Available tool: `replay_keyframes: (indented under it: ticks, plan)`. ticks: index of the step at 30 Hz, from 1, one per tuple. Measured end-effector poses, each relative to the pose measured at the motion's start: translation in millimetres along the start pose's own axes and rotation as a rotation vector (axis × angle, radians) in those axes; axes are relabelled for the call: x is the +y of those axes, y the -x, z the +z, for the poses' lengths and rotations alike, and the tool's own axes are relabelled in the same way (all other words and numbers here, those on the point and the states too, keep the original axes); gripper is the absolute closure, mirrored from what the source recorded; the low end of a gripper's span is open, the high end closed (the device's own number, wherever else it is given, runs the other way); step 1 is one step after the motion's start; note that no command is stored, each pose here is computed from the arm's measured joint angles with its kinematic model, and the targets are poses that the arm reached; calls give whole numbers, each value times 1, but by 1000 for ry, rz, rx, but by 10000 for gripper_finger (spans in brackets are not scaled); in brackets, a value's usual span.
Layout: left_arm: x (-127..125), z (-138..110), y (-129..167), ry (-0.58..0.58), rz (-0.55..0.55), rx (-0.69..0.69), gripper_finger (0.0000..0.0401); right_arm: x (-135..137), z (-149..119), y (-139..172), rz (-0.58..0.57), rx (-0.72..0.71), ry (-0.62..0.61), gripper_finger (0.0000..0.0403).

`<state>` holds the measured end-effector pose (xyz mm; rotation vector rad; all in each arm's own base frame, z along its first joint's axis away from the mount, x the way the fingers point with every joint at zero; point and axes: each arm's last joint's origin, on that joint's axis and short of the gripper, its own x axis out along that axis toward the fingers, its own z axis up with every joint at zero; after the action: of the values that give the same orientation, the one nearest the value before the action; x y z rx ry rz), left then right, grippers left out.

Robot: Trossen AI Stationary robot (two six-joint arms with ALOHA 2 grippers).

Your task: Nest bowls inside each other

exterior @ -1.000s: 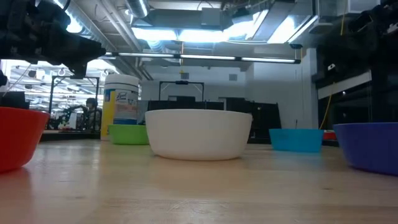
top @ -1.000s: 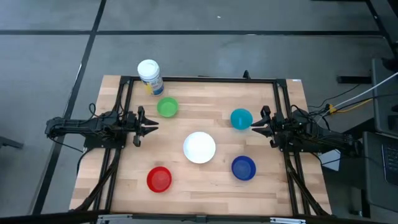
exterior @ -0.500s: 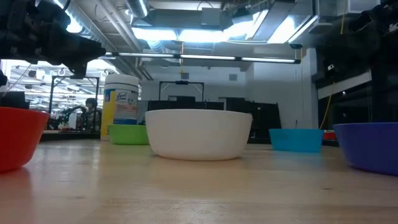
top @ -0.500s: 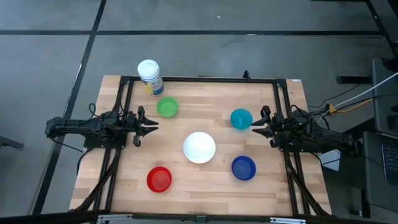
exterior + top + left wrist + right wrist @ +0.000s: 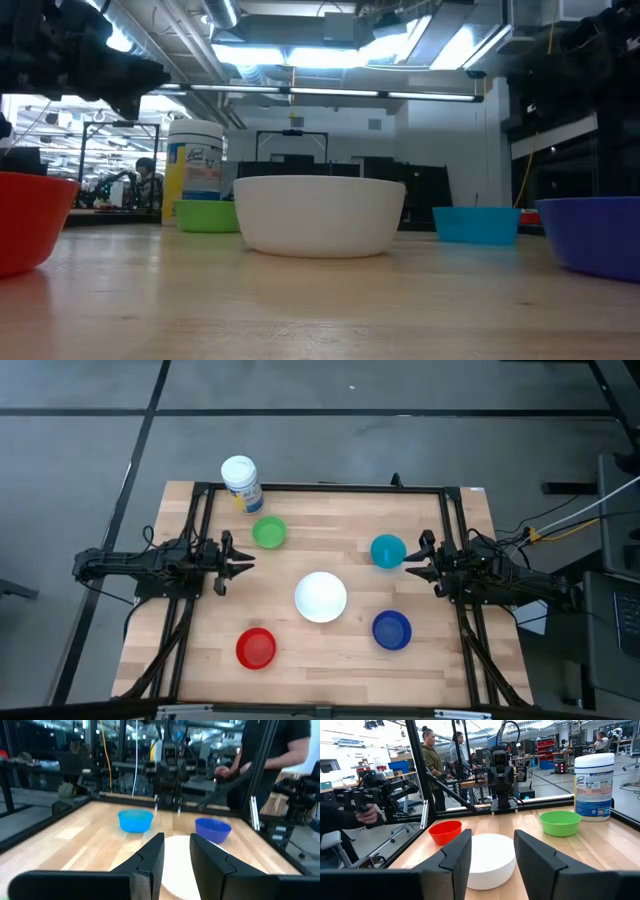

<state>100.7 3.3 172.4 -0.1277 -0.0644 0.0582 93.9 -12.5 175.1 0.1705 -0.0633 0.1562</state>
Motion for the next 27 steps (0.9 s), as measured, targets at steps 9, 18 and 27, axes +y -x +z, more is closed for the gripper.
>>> replay_keyframes:
  ticks: [9, 18, 27]
  plan:
    - [-4, -1, 0, 120, -123, 27, 313, 0, 0, 0, 0, 0, 0, 245]
    - [-1, -6, 0, 55, -45, 67, 313, -9, 2, 1, -316, -26, 236, 262]
    - [1, -5, 0, -10, 25, 55, 313, -9, 16, 4, -318, -263, -267, 284]
